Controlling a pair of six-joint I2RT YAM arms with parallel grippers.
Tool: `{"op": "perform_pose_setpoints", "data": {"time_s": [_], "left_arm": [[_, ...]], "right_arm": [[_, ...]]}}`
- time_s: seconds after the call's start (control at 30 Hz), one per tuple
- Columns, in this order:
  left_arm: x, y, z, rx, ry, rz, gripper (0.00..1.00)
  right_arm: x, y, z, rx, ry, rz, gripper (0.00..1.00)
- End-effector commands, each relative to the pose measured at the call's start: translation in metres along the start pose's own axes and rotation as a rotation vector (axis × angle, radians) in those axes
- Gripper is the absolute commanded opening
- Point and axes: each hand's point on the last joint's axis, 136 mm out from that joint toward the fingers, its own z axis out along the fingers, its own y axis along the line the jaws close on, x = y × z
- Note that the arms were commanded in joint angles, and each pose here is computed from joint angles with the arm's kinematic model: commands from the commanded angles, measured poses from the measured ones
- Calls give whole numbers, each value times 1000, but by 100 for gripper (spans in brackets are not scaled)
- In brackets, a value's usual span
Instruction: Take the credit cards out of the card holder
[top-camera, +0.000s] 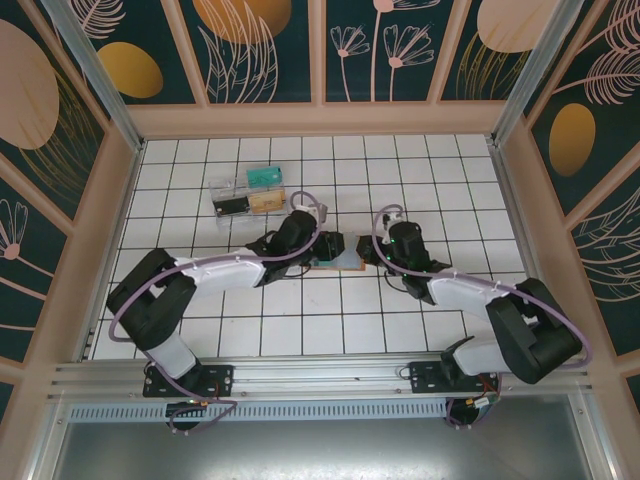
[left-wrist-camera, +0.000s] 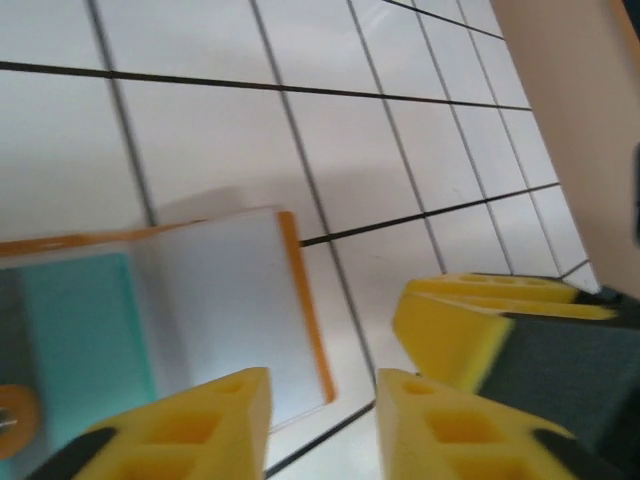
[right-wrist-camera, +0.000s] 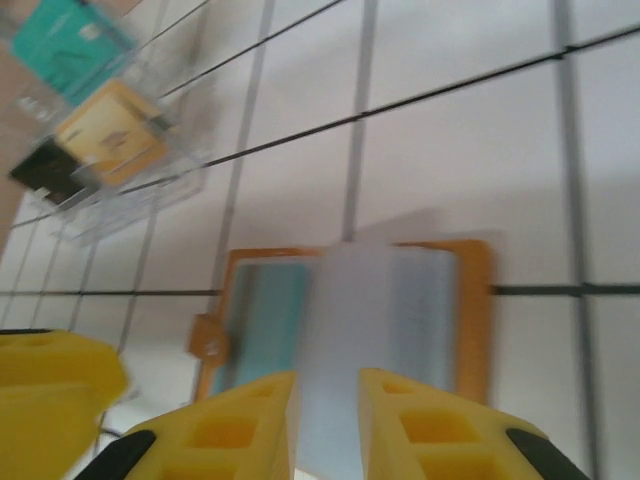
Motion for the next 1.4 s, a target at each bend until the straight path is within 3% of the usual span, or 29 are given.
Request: {"op": "perform_pose_setpoints", "data": {"time_s": [0.0, 0.07, 0.2, 0.53, 0.97, 1.37], "left_arm": [[11, 40, -6, -91, 5, -10, 18], [13, 52, -8, -108, 5, -16, 10], [19, 66, -5, -126, 12, -22, 4], [26, 82, 2, -154, 26, -10, 5], [46, 105, 9, -217, 66, -32, 4], [52, 109, 10, -226, 82, -40, 4]], "right_arm": [[2, 29, 11, -74, 59, -39, 22], [6, 41, 18, -109, 96, -37, 19], [16, 54, 38, -134, 193, -12, 14], [46, 35, 67, -62, 318, 86, 13], [56, 7, 70, 34, 340, 125, 18], [60, 2, 76, 37, 357, 132, 18]]}}
